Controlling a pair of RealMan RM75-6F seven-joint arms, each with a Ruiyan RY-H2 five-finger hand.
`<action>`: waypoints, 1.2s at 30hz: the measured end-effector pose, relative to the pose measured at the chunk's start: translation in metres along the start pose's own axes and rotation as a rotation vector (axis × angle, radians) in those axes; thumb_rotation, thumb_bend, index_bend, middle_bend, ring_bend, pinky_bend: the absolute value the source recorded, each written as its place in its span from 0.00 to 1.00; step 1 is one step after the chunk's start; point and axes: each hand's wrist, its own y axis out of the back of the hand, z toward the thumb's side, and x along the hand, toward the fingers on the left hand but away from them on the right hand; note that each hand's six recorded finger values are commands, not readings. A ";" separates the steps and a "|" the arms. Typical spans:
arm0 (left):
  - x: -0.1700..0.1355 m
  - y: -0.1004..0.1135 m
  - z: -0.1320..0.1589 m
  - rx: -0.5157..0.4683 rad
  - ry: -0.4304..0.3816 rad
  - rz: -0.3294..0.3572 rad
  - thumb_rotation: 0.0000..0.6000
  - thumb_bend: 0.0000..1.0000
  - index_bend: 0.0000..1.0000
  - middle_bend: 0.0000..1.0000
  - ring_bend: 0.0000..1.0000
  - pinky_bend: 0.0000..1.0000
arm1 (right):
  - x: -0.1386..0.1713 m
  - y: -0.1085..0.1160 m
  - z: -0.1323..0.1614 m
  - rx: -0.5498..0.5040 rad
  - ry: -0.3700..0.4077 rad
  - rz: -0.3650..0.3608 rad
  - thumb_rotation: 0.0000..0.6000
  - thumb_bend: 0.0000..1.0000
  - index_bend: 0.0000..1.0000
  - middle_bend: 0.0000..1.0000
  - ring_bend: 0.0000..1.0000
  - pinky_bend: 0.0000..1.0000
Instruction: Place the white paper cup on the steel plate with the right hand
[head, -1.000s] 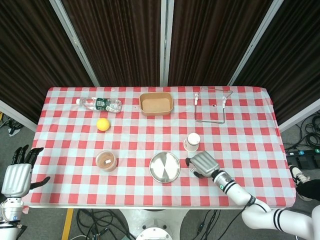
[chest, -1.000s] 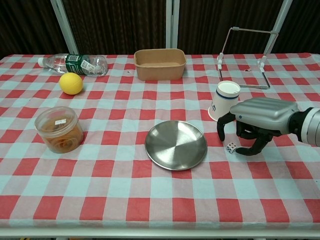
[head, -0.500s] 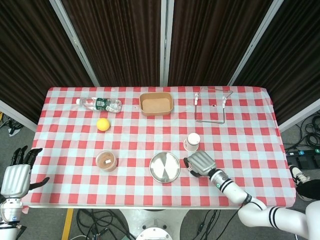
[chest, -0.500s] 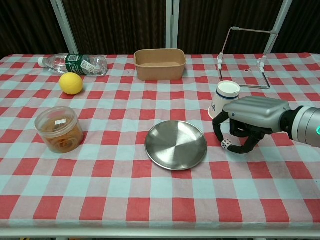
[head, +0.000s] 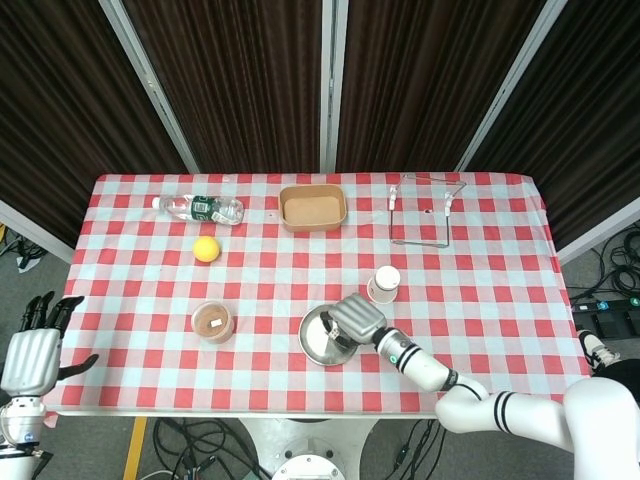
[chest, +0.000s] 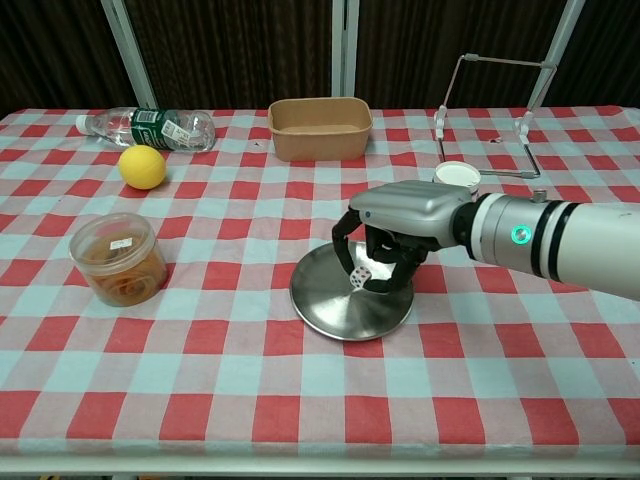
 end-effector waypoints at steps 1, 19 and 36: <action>0.000 0.000 -0.001 -0.001 0.002 0.001 1.00 0.07 0.16 0.16 0.02 0.02 | -0.002 -0.001 0.002 0.008 0.001 0.006 1.00 0.29 0.44 0.95 0.92 0.92; -0.002 0.000 -0.002 -0.006 0.001 0.002 1.00 0.07 0.16 0.16 0.02 0.02 | 0.071 0.079 -0.051 -0.178 -0.128 -0.347 1.00 0.14 0.13 0.28 0.09 0.23; 0.002 0.003 0.008 0.006 -0.020 0.001 1.00 0.07 0.16 0.16 0.02 0.02 | 0.083 0.032 -0.139 -0.518 -0.370 -0.214 1.00 0.12 0.13 0.18 0.00 0.10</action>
